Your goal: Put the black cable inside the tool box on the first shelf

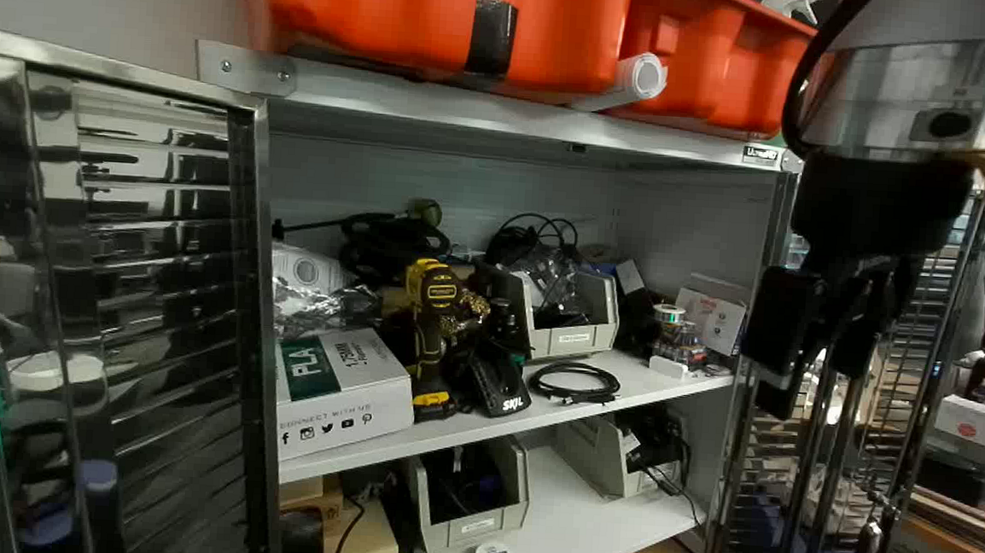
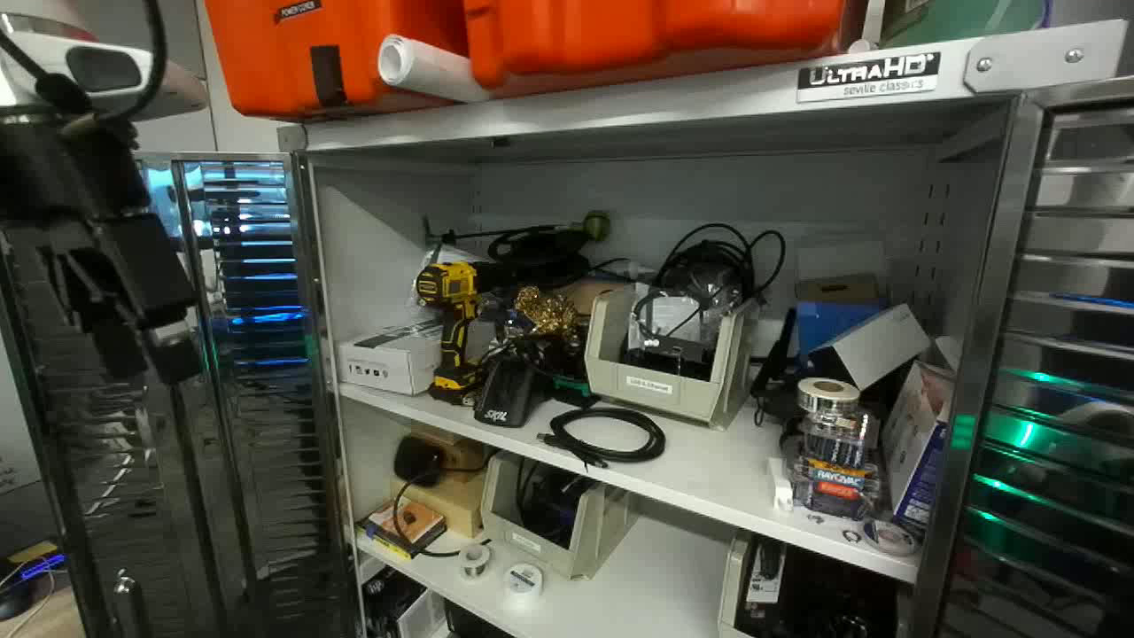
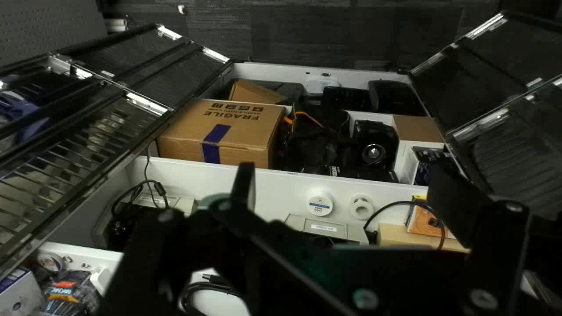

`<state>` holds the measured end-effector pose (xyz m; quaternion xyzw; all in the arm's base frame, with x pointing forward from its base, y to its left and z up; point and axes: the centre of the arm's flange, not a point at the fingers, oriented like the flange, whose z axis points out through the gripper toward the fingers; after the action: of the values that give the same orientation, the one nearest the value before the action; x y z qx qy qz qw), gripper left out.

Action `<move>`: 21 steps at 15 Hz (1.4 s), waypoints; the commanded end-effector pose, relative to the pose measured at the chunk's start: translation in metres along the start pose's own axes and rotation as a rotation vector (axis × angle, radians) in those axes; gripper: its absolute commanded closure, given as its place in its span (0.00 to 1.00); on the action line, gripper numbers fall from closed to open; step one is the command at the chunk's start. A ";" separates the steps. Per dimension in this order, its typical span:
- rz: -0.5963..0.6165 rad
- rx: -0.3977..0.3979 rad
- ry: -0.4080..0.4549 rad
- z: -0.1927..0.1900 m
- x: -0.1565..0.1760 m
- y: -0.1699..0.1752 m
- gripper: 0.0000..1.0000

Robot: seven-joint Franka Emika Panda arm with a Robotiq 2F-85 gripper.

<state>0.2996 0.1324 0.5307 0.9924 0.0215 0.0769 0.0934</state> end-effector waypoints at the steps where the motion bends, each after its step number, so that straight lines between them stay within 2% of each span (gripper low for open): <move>1: 0.000 0.001 0.005 -0.002 0.000 0.000 0.00; 7: 0.001 0.003 0.018 -0.008 0.001 0.000 0.00; 12: 0.008 -0.011 0.022 0.024 0.036 0.008 0.00; 17: 0.067 -0.014 0.066 0.080 0.083 0.028 0.00; 21: 0.192 0.029 0.098 0.130 0.118 0.047 0.00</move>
<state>0.4016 0.0803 0.4535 0.9892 -0.0293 0.1176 0.0828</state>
